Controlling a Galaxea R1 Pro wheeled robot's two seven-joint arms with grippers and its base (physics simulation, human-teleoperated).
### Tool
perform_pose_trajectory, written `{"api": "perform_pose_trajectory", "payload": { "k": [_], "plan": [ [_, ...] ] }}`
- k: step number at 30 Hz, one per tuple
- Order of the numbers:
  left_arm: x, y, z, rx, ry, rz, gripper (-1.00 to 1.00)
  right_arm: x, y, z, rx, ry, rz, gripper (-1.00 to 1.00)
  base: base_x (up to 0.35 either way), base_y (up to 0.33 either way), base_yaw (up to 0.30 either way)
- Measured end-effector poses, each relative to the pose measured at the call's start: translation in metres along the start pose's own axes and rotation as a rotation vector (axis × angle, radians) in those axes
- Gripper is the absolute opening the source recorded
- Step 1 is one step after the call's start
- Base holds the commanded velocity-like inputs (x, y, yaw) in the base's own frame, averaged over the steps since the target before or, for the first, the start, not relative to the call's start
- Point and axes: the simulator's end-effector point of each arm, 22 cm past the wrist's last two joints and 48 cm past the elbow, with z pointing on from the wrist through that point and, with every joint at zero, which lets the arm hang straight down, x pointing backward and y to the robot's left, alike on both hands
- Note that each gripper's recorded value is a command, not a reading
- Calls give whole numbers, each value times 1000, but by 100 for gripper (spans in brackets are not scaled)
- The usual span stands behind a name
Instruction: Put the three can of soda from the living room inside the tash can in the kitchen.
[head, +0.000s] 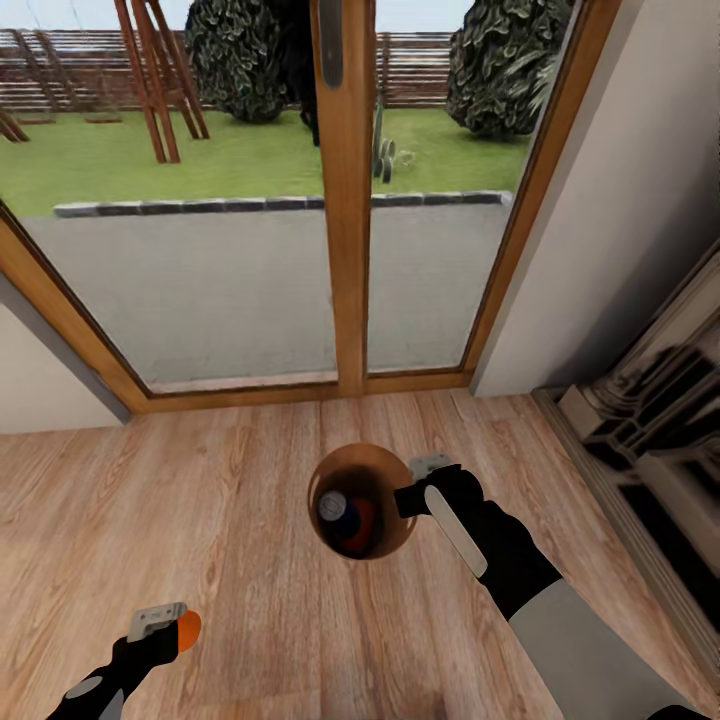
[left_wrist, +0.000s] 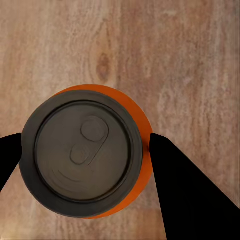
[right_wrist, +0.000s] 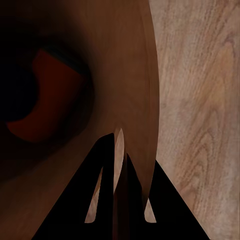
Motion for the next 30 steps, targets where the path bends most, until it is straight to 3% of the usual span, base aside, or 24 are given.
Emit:
{"api": "perform_pose_trajectory", "payload": {
  "k": [30],
  "plan": [
    [-38, -2, -47, 1, 2, 2, -100, -29, 0, -53, 1, 1, 0, -100, 0, 0, 0]
  ]
}}
